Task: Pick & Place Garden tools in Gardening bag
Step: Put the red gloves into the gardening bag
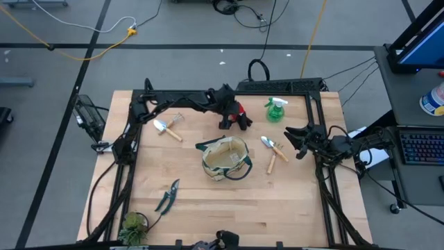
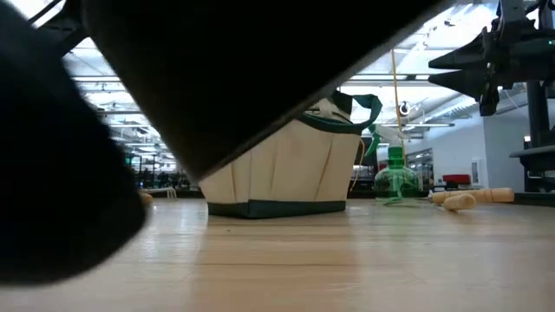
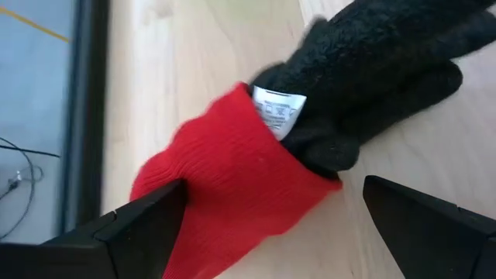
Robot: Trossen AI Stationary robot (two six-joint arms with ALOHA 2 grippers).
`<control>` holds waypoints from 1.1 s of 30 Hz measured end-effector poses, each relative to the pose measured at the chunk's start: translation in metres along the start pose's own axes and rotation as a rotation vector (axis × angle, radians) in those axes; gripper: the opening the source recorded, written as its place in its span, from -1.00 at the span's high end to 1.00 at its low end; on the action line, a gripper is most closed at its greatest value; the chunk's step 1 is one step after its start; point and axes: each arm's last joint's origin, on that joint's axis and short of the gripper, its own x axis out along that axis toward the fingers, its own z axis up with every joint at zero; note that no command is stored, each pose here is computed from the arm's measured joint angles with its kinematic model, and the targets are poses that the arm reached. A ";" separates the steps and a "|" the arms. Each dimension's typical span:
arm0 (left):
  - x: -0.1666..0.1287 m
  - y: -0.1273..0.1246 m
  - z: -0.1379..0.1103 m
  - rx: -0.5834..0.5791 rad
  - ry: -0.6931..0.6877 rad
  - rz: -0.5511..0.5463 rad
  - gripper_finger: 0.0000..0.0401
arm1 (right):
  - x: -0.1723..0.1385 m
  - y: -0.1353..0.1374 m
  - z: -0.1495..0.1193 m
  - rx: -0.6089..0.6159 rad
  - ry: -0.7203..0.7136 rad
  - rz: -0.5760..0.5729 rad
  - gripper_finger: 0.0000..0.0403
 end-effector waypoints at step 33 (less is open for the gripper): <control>0.000 0.004 0.002 0.087 0.045 0.120 -0.98 | 0.000 0.000 0.000 0.016 0.000 0.000 0.33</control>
